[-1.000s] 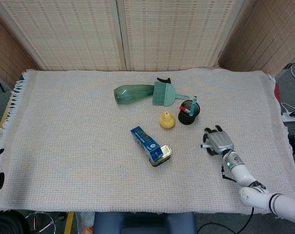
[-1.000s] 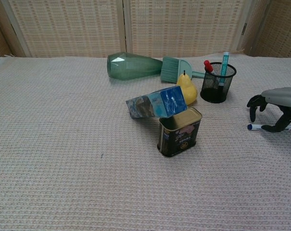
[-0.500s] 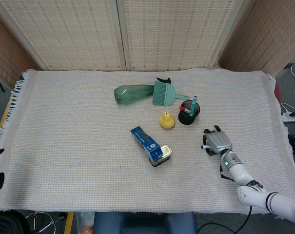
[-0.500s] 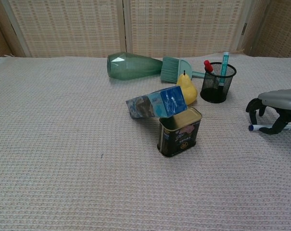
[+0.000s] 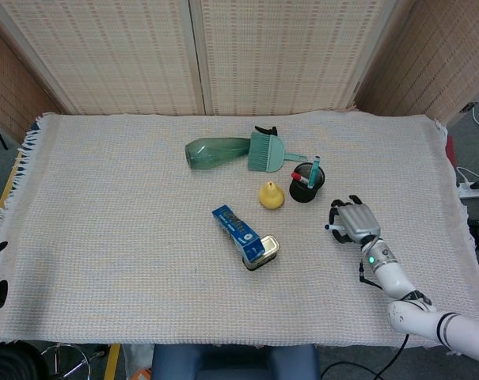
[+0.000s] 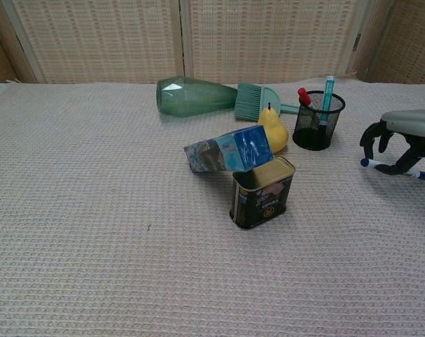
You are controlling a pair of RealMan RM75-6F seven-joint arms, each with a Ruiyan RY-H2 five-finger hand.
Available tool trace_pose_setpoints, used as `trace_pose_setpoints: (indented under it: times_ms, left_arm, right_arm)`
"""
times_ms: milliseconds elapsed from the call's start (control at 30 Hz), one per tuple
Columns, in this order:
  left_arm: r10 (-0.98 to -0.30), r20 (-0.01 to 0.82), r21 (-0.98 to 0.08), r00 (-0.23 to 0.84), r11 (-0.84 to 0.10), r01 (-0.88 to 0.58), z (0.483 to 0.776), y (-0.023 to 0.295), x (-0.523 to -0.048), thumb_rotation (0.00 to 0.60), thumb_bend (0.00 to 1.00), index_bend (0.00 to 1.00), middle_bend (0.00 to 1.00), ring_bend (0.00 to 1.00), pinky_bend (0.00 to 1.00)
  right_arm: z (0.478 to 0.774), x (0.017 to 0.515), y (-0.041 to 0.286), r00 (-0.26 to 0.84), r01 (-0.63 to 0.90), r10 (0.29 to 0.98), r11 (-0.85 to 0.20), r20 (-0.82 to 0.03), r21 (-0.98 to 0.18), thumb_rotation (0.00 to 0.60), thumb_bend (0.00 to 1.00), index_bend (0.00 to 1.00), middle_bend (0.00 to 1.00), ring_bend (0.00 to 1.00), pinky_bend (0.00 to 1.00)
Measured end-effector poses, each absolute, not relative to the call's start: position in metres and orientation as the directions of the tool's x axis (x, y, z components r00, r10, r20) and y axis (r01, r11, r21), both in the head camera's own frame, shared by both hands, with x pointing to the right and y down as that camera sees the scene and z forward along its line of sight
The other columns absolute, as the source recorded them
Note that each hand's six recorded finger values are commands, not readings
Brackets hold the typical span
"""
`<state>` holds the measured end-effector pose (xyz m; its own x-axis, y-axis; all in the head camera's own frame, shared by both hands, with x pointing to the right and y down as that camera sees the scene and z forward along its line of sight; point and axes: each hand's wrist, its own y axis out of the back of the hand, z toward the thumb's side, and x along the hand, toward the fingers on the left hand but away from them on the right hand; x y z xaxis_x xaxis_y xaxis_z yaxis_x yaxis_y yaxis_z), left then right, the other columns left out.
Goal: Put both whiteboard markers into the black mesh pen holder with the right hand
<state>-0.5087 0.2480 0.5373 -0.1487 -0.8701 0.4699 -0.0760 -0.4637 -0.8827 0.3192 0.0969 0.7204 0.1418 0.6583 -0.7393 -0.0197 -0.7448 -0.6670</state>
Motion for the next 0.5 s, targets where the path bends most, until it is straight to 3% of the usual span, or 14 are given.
trace_pose_setpoints:
  times_ms: [267,500]
  left_arm:
    - [-0.876,0.462,-0.887,-0.138,-0.456,-0.078,0.534,0.248,-0.506,0.600,0.49,0.13,0.00,0.00,0.10]
    - [-0.879,0.459,-0.889,-0.131,-0.453,-0.070,0.533,0.249,-0.503,0.600,0.49,0.13,0.00,0.00,0.10]
  right_arm:
    - [0.672,0.301,0.050,0.206,0.302,0.766,-0.642,-0.609,-0.705,0.600,0.35,0.60,0.20,0.29,0.10]
    - [0.633,0.284,0.004,0.256,0.592,0.843,-0.524,-0.474,-0.613,0.600,0.35,0.61,0.20,0.29,0.11]
